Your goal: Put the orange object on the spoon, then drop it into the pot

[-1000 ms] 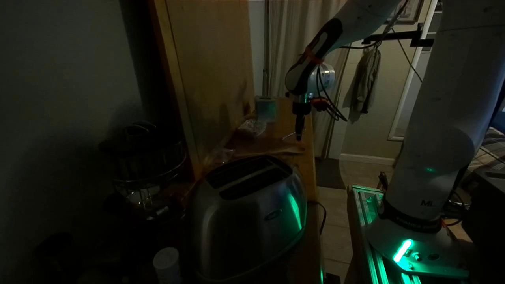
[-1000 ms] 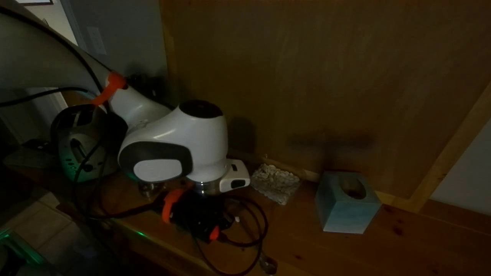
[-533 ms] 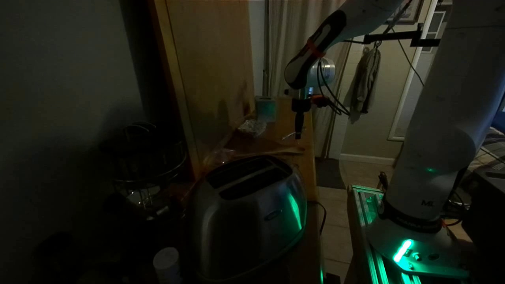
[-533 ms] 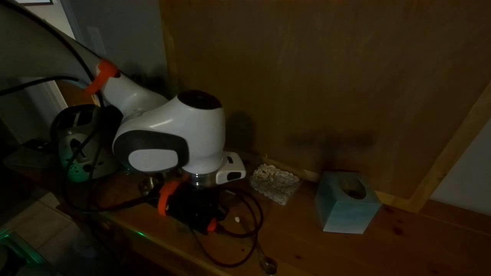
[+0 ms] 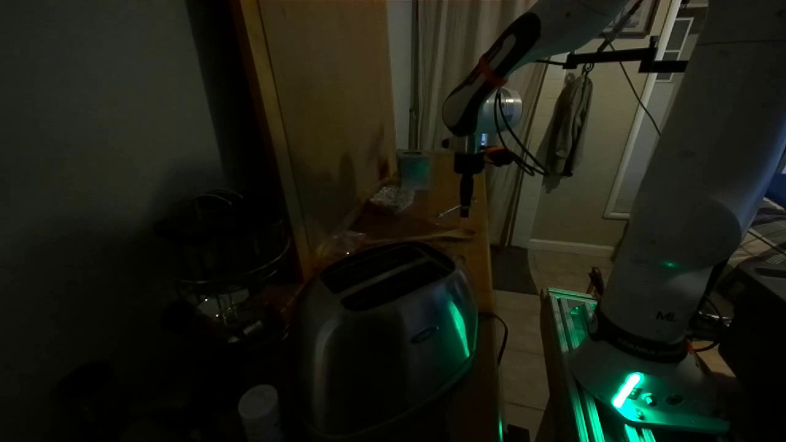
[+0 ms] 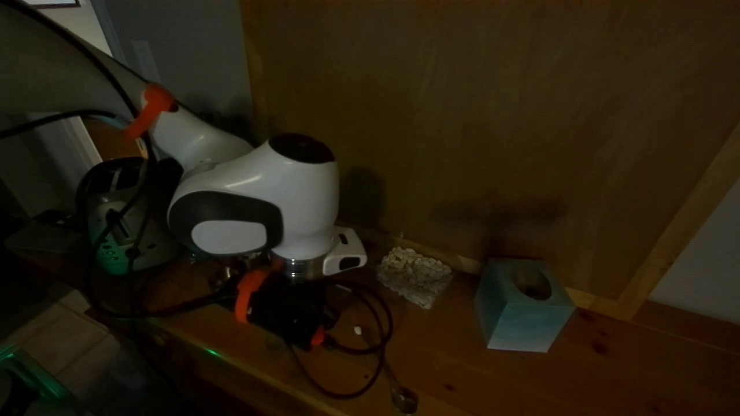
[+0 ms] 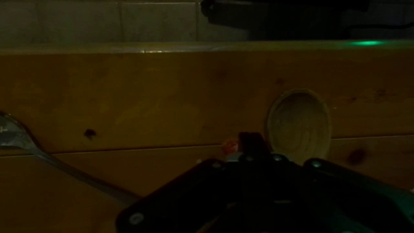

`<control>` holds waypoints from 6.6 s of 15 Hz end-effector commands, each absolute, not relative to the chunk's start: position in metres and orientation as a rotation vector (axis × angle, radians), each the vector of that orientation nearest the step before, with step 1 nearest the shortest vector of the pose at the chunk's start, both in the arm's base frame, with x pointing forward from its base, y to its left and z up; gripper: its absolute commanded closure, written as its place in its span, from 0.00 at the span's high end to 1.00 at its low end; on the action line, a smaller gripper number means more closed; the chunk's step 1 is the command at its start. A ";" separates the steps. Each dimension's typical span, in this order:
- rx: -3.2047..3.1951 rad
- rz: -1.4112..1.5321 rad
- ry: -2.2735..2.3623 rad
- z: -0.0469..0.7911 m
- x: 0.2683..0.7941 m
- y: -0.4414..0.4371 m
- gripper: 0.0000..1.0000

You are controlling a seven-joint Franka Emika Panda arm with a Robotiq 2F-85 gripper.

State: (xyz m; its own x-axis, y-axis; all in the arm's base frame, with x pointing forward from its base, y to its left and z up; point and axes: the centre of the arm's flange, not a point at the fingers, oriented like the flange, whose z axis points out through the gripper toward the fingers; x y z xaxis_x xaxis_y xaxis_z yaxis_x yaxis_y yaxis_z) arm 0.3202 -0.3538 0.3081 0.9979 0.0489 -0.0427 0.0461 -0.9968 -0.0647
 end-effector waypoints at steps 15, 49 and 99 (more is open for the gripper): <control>-3.056 -0.066 -0.154 0.292 0.353 -0.357 0.50; -2.958 0.014 -0.156 0.297 0.346 -0.355 0.04; -2.763 -0.227 -0.912 0.307 0.403 -0.241 1.00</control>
State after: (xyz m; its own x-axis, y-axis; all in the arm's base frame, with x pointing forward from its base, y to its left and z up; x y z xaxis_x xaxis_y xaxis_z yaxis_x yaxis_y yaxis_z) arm 0.4001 -0.2456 0.3070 0.8257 0.5359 0.1761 0.5634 -0.7996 -0.2082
